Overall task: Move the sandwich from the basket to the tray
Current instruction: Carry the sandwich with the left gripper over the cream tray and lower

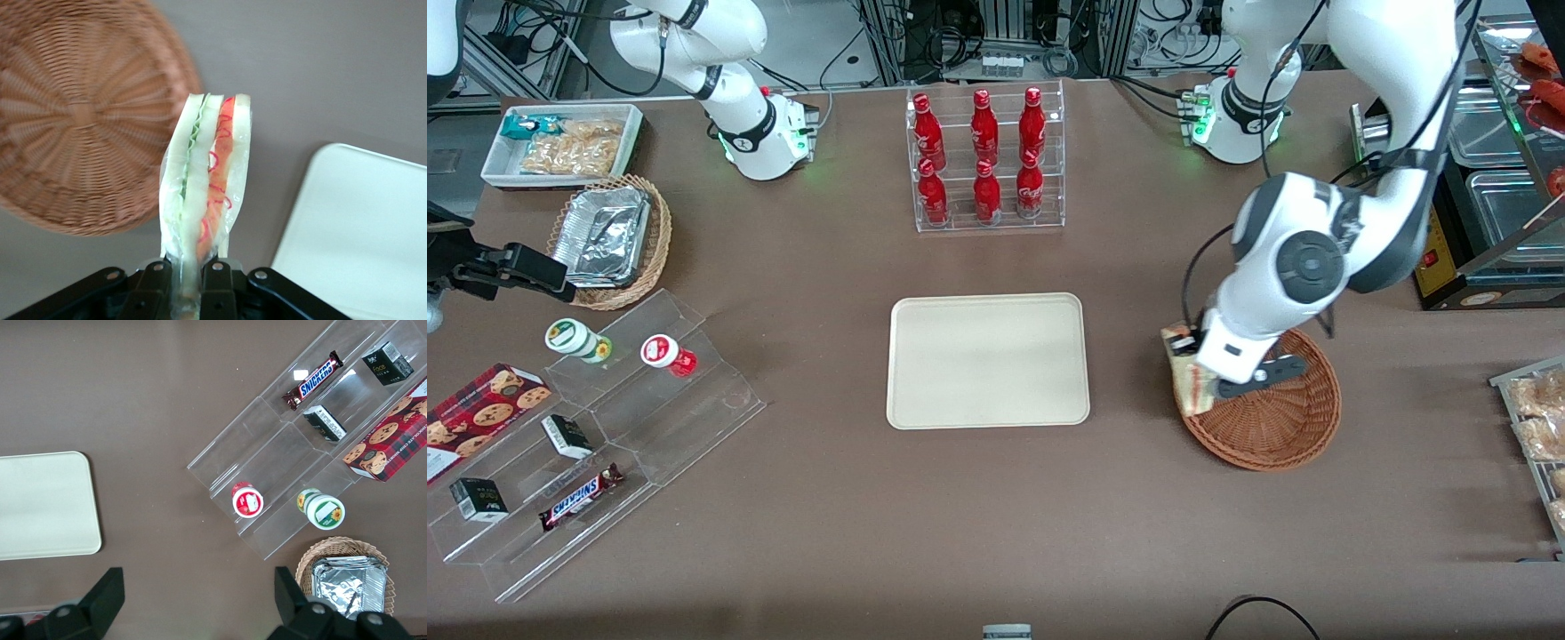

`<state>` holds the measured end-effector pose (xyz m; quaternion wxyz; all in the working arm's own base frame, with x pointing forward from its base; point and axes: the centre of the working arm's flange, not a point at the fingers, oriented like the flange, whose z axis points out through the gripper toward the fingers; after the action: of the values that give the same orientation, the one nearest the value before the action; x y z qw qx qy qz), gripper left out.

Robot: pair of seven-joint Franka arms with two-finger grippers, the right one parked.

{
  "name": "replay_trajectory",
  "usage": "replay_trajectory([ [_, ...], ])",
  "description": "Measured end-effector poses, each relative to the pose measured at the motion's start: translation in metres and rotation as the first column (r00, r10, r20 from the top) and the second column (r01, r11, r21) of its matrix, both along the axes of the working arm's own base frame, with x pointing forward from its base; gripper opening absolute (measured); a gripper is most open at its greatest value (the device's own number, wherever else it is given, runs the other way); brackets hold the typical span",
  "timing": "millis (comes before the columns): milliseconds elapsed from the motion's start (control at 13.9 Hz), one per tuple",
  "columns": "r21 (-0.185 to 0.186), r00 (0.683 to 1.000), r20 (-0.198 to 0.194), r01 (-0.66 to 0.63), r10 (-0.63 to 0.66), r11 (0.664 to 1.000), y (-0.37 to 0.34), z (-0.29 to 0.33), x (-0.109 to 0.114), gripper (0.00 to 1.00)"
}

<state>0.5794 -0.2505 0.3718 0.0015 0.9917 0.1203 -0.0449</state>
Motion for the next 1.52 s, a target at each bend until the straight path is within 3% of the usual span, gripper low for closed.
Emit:
replay_trajectory([
  [144, 0.027, 0.998, 0.027, 0.053, -0.054, 0.998, -0.047, -0.007, -0.002, 0.15],
  [289, 0.027, 0.996, 0.026, 0.081, -0.082, 0.996, -0.097, -0.022, -0.012, 0.14],
  [649, -0.015, 0.992, 0.006, 0.125, -0.125, 0.992, -0.197, -0.049, -0.043, 0.14],
  [1082, -0.104, 0.992, 0.019, 0.126, -0.124, 0.987, -0.27, -0.098, -0.067, 0.14],
  [1515, -0.097, 0.996, -0.003, 0.084, -0.084, 0.992, -0.28, -0.12, -0.076, 0.14],
])
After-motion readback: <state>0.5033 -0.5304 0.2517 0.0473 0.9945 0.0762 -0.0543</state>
